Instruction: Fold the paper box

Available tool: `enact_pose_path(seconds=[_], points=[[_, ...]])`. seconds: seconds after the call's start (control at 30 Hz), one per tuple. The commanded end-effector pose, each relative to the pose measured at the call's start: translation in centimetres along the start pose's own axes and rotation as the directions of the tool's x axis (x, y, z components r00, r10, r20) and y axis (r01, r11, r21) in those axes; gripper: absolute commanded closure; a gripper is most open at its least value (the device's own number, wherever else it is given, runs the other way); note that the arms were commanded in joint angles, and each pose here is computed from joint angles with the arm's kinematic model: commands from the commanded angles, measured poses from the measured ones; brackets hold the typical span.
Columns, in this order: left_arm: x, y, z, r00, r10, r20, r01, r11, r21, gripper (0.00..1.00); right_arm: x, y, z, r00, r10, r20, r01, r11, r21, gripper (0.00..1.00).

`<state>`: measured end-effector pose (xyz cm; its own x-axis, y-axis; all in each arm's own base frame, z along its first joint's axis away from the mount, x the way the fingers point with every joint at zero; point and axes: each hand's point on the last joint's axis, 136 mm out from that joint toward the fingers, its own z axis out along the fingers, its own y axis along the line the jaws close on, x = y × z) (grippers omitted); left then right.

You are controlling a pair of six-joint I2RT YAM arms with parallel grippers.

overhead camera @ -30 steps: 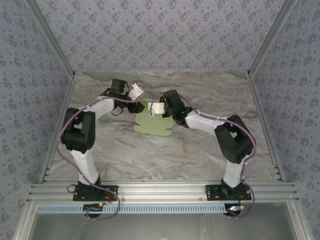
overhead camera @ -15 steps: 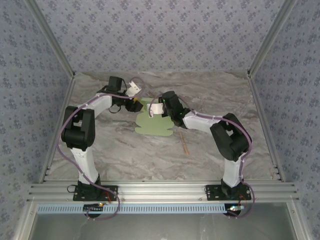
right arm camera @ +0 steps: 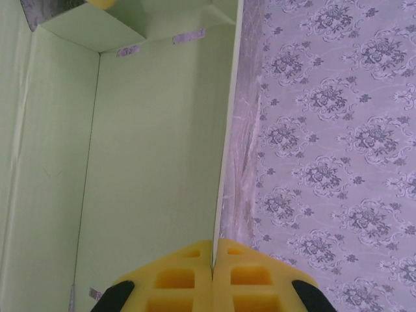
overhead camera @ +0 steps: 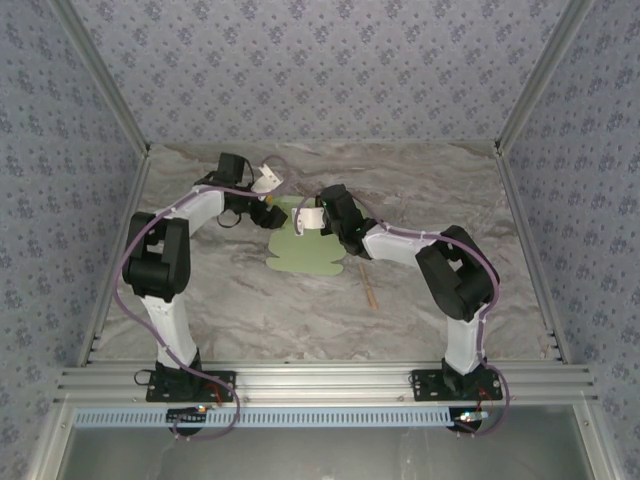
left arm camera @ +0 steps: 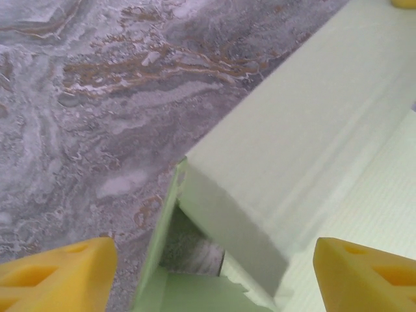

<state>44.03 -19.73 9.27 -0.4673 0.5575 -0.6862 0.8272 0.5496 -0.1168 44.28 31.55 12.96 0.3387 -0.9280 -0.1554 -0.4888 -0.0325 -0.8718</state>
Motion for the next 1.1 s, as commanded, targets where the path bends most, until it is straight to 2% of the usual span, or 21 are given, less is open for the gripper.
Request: enact_pose_path(seconds=[0.0,0.1,0.13,0.3,0.43,0.63,0.9,1.07], points=[[-0.8,-1.7,-2.7,0.997,0.074,0.006,-0.075,0.996,0.051,0.18,0.1,2.6,0.2,1.000,-0.026,0.001,0.026,0.995,-0.101,1.00],[-0.3,-1.7,-3.8,0.998,0.070,0.004,-0.070,0.996,0.049,0.17,0.2,2.7,0.2,1.000,-0.027,0.003,0.027,0.994,-0.105,1.00],[-0.2,-1.6,-4.2,0.998,0.063,0.010,-0.063,0.997,0.046,0.17,-0.2,1.4,0.2,1.000,-0.023,0.009,0.024,0.997,-0.080,1.00],[-1.1,0.1,-6.0,0.994,-0.010,0.110,0.011,1.000,-0.013,0.17,-0.3,1.3,0.2,1.000,-0.024,0.009,0.025,0.996,-0.083,1.00],[-2.5,1.3,-5.4,0.990,-0.049,0.134,0.063,0.993,-0.101,0.17,-0.3,1.1,0.2,1.000,-0.018,0.007,0.018,0.997,-0.080,1.00],[-2.9,1.5,-3.6,0.995,-0.029,0.101,0.040,0.993,-0.110,0.18,-0.5,1.2,0.1,1.000,-0.021,0.006,0.021,0.996,-0.088,1.00],[-1.3,2.5,-2.5,1.000,0.015,-0.016,-0.017,0.990,-0.140,0.34,-0.6,1.2,0.0,1.000,-0.022,0.012,0.023,0.995,-0.094,1.00],[-1.1,2.6,-2.2,0.999,0.040,-0.022,-0.042,0.990,-0.135,0.40,-0.7,1.2,0.3,0.999,-0.040,0.012,0.041,0.996,-0.076,1.00]])
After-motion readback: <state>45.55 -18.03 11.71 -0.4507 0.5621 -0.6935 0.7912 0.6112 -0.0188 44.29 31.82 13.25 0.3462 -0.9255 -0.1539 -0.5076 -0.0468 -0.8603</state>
